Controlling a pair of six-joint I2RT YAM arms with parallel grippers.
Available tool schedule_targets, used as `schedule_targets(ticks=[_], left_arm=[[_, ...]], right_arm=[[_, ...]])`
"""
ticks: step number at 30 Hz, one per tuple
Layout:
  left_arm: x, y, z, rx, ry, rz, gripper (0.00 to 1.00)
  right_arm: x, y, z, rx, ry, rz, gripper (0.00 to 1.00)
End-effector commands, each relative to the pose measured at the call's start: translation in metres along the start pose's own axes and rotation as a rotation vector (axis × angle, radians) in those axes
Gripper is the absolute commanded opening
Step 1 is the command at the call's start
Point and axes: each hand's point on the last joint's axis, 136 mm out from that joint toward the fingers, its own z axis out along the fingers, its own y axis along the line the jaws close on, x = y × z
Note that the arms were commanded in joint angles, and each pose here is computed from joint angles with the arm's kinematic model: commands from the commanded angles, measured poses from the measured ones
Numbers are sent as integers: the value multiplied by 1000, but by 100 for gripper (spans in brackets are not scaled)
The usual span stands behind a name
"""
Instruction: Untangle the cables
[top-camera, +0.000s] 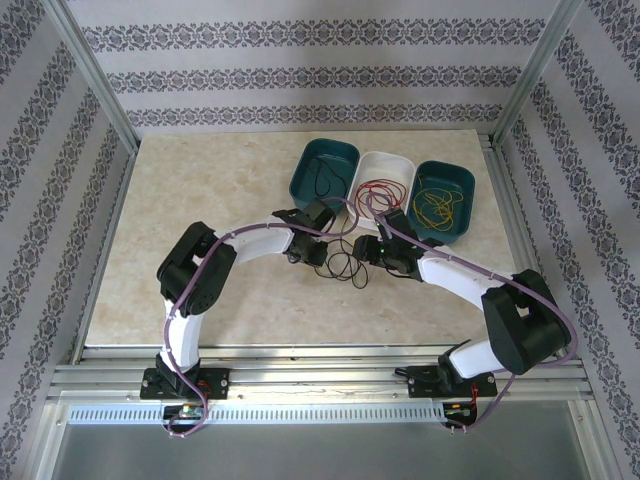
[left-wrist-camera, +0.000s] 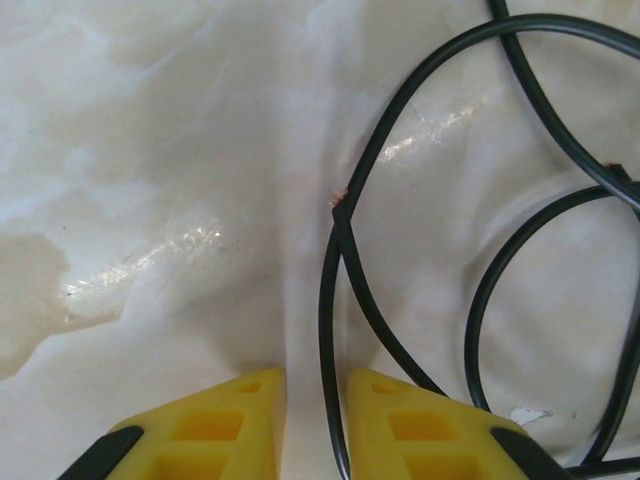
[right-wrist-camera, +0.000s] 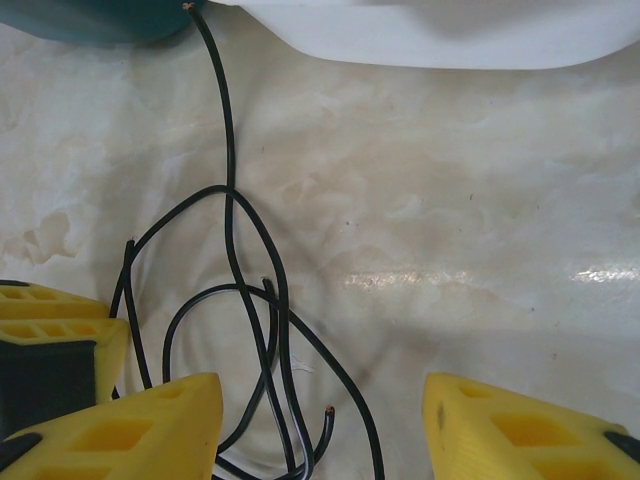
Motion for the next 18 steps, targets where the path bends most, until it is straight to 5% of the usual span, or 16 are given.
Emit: schedule_targets(ticks=[1,10,18], left_arm=[[21,8,9,-58,98,30,19],[16,15,1,-119,74,47,0],[5,13,-12,-103,-3,31,0]], right_arm=[[-5,7,-2,-21,-11,-2,57],[-3,7,1,-24,-5,-2,57],[-2,6,2,-22,-2,-2,57]])
